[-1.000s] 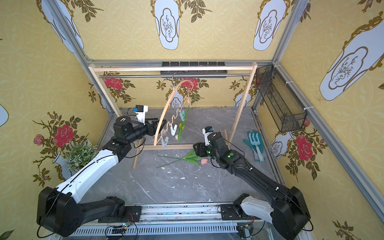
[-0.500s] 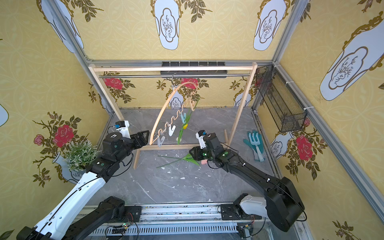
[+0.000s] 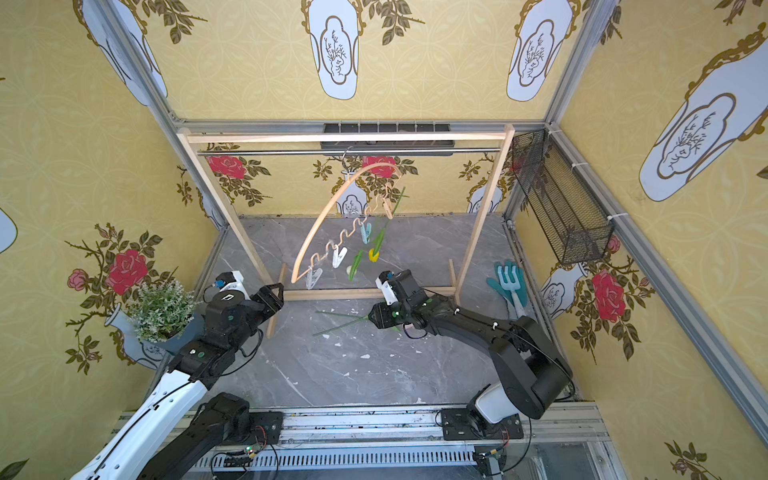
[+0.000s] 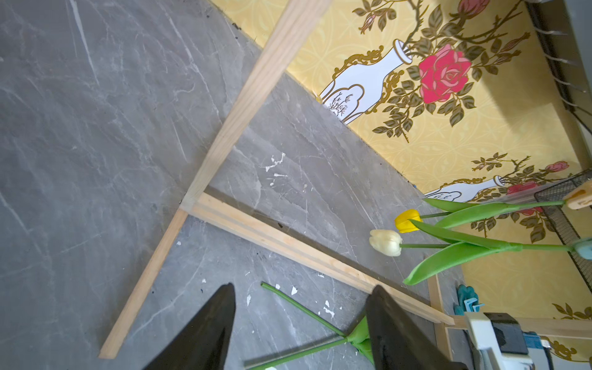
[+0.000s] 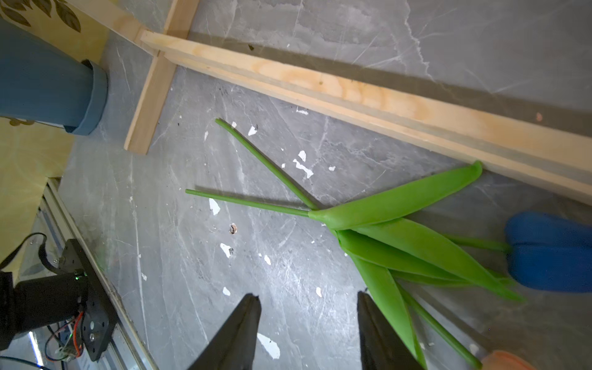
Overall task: Dry the flowers on a clothes hanger
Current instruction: Adjust the flower at the center of the board.
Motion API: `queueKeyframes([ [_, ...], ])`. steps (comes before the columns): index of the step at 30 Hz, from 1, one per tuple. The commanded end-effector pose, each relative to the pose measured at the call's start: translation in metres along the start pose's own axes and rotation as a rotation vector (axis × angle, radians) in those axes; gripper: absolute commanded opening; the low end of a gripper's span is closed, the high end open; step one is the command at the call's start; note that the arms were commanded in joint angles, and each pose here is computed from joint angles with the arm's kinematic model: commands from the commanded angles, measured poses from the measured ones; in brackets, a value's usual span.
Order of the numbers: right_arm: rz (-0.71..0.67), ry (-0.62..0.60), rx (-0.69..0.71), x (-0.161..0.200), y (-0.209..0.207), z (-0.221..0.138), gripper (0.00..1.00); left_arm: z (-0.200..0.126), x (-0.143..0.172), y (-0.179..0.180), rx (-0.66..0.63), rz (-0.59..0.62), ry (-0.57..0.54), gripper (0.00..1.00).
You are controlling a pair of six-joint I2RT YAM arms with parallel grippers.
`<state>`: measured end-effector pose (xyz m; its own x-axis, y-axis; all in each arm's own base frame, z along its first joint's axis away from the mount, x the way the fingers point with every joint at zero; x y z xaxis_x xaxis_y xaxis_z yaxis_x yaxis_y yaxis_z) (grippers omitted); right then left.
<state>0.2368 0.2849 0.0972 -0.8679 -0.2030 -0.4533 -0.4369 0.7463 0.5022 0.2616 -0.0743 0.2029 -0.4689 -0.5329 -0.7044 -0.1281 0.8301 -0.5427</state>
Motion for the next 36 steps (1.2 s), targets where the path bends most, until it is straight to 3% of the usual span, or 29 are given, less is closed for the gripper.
queueKeyframes([
  [1, -0.043, -0.02, -0.035, -0.01, 0.008, 0.005, 0.55, 0.005, 0.012, 0.005, -0.003, -0.049, 0.042, 0.67],
  [17, -0.068, -0.015, -0.059, -0.051, 0.004, 0.051, 0.56, 0.017, 0.04, 0.018, -0.023, -0.128, 0.117, 0.61],
  [36, -0.024, 0.038, -0.018, -0.047, -0.011, 0.07, 0.57, 0.019, 0.045, 0.023, -0.04, -0.14, 0.128, 0.6],
])
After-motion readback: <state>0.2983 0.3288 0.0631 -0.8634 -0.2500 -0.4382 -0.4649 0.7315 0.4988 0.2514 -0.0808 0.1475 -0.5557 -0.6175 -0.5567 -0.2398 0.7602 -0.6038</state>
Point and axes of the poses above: each gripper's point midway between its finger pads, its own z axis out along the fingers, its own y axis along the line the jaws close on, x = y × z, the point moved 2 cm from there along -z, back along the fingers, and after that the axes turned 6 degrees about z, right-handed, at the moved point
